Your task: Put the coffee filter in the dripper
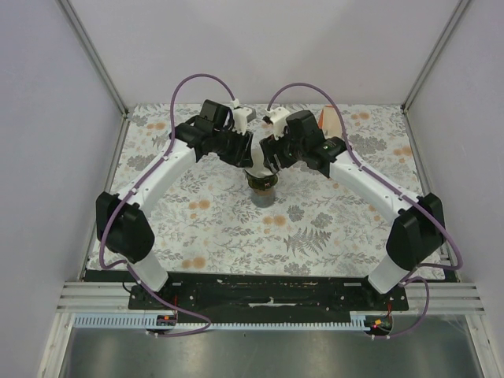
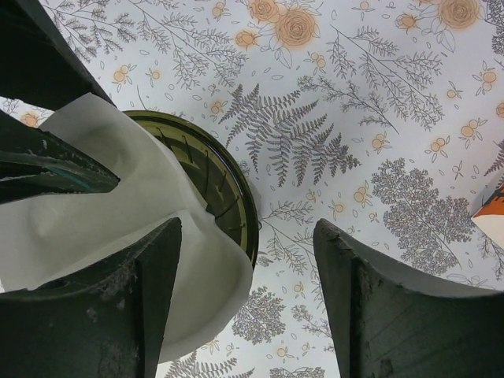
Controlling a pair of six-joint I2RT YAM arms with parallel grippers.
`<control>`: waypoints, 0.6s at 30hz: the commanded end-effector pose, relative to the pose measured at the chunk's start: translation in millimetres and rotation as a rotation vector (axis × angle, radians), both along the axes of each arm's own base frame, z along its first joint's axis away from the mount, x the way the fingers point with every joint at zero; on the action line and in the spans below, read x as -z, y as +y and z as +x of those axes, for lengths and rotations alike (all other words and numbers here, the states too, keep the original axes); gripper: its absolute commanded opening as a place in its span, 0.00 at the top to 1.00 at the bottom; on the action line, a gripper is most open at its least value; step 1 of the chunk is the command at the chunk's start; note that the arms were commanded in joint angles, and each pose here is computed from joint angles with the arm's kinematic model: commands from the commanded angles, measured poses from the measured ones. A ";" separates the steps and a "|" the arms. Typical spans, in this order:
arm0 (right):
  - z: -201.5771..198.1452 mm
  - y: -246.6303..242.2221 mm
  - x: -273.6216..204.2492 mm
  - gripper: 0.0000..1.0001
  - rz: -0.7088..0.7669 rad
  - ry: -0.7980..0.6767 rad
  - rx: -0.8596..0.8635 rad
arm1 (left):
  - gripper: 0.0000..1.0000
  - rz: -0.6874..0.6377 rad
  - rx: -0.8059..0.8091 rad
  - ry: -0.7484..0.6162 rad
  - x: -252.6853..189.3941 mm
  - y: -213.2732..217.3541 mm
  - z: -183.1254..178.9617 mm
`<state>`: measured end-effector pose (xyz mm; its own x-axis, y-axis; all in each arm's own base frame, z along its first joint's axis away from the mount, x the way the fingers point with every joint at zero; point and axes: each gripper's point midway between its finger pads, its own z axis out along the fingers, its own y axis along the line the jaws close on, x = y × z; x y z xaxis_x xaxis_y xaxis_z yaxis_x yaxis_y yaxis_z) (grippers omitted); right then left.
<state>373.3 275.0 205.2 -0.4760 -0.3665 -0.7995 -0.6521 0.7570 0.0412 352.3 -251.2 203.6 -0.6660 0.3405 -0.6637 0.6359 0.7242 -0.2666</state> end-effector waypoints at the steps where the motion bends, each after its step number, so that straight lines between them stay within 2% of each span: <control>1: 3.3 3.8 -0.2 0.26 -0.004 -0.011 -0.018 | 0.53 0.016 0.014 -0.095 -11.3 4.1 7.7; 6: 2.4 2.1 -2.9 0.25 -0.016 -0.024 -0.030 | 0.53 0.014 0.014 -0.097 -12.0 2.7 8.9; 18: -5.5 3.9 -57.5 0.22 0.043 -0.139 -0.095 | 0.48 -0.027 0.038 -0.098 -30.3 -3.3 4.3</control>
<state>368.4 274.3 213.0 -0.4240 -0.4121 -0.8065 -0.6995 0.7147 0.0026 356.5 -250.0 204.9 -0.6496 0.3471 -0.6764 0.6423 0.7265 -0.2441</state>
